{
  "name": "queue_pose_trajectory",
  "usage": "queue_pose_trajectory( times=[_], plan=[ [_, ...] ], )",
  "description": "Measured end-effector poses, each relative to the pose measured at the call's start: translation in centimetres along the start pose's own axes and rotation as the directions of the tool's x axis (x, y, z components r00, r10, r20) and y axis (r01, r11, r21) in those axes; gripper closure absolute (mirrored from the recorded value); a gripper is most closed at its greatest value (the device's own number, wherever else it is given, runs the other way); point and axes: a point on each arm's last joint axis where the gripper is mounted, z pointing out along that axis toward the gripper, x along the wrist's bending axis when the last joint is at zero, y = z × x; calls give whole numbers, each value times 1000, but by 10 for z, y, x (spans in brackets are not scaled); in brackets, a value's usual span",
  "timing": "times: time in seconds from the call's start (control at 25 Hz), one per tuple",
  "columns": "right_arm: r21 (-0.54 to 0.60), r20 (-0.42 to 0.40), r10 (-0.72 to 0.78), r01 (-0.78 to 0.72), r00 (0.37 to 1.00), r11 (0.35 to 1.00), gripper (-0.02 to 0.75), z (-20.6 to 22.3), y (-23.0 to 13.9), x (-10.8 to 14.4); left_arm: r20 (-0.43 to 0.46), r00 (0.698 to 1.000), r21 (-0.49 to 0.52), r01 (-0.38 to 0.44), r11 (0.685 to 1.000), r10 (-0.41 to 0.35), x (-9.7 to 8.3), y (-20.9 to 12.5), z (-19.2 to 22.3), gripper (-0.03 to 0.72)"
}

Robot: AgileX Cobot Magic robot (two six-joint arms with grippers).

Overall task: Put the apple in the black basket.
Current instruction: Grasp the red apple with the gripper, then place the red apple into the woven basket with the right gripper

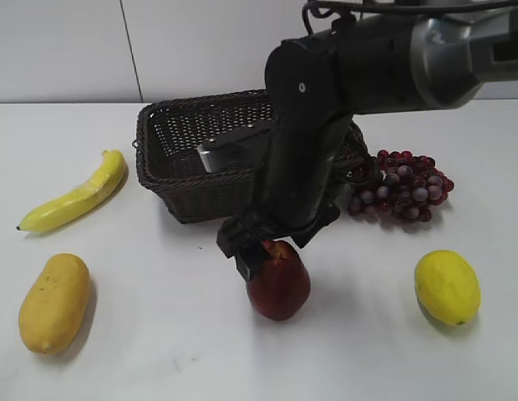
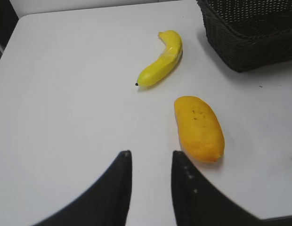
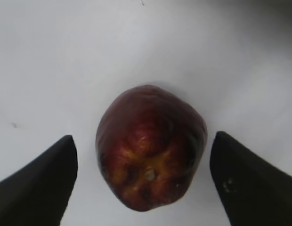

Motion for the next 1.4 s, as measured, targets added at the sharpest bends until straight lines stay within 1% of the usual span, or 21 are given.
queue_pose_trajectory(
  times=[0.2, 0.4, 0.72, 0.88, 1.0, 1.16, 1.32, 1.4],
  plan=[
    [22, 8, 6, -6, 1000, 1000, 85, 8, 0, -1, 0, 1000, 0, 0, 1000, 0, 0, 0, 0, 465],
    [62, 13, 9, -9, 1000, 998, 158, 18, -2, -1, 0, 1000, 0, 0, 1000, 0, 0, 0, 0, 465],
    [70, 12, 8, -9, 1000, 998, 158, 16, 1, -1, 0, 1000, 0, 0, 1000, 0, 0, 0, 0, 465],
    [88, 11, 5, -6, 1000, 996, 159, 1, 11, 2, 0, 1000, 0, 0, 1000, 0, 0, 0, 0, 465],
    [73, 6, -6, 5, 1000, 997, 159, -22, 24, 5, 0, 1000, 0, 0, 1000, 0, 0, 0, 0, 465],
    [-9, 2, -29, 29, 1000, 1000, 159, -67, 43, 9, 0, 1000, 0, 0, 1000, 0, 0, 0, 0, 465],
    [-187, 34, -30, 36, 999, 982, 159, -119, 66, 6, 0, 1000, 0, 0, 1000, 0, 0, 0, 0, 465],
    [-279, 25, -11, 17, 1000, 960, 159, -139, 76, 1, 0, 1000, 0, 0, 1000, 0, 0, 0, 0, 465]
  ],
)
